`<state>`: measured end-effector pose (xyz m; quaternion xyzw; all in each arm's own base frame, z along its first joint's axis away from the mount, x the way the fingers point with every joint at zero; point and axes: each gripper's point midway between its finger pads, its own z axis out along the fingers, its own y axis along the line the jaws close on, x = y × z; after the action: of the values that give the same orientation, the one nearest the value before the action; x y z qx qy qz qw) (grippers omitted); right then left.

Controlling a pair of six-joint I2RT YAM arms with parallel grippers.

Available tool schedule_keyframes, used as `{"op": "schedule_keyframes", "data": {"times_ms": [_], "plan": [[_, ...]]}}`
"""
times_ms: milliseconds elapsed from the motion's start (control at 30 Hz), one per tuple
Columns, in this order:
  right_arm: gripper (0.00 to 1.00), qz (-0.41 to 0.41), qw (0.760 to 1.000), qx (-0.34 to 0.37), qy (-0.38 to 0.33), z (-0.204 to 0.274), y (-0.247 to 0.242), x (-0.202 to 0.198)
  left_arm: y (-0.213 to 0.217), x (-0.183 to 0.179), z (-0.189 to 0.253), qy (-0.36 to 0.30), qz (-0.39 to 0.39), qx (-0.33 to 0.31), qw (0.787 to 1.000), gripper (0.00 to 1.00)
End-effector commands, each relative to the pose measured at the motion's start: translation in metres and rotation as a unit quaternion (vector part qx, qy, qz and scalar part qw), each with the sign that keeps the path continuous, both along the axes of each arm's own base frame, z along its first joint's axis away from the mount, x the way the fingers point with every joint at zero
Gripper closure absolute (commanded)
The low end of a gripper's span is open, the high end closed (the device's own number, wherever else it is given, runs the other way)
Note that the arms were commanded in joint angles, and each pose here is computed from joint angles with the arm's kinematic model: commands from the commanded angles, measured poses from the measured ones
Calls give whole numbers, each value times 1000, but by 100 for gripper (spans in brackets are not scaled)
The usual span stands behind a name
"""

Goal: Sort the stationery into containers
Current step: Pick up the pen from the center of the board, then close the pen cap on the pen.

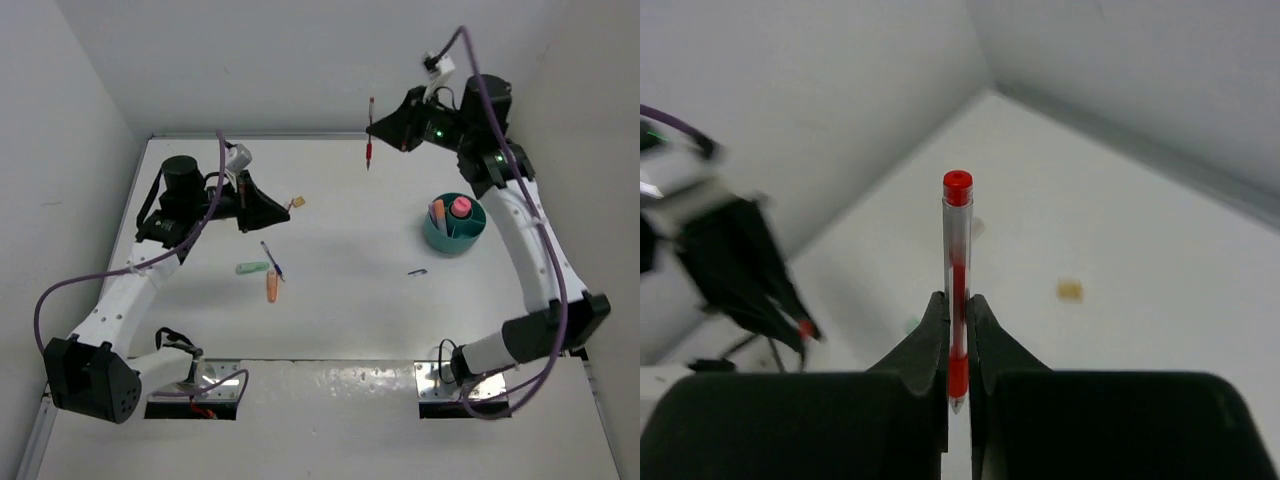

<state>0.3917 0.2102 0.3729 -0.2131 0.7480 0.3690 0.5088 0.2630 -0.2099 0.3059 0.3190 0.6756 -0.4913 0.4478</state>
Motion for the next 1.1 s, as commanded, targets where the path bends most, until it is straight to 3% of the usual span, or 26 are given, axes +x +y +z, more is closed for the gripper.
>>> {"op": "schedule_keyframes", "data": {"times_ms": [0,167,233,333,833,1067], "plan": [[100,68,986,143,-46,93,31,-41,-19,-11,39,-79,-38,-38,995,100],[100,74,968,231,-61,136,35,-68,-32,-19,75,-76,-48,-96,991,100],[100,71,965,245,-68,138,37,-71,-35,-25,82,-33,-44,-132,990,100],[100,67,961,263,-56,143,38,-68,-43,-32,98,-38,-52,-164,984,100],[100,113,956,271,-31,140,66,-78,-66,-24,104,-46,-73,-139,987,100],[100,122,961,248,-10,112,75,-85,-70,-19,101,-41,-75,-135,987,100]]}}
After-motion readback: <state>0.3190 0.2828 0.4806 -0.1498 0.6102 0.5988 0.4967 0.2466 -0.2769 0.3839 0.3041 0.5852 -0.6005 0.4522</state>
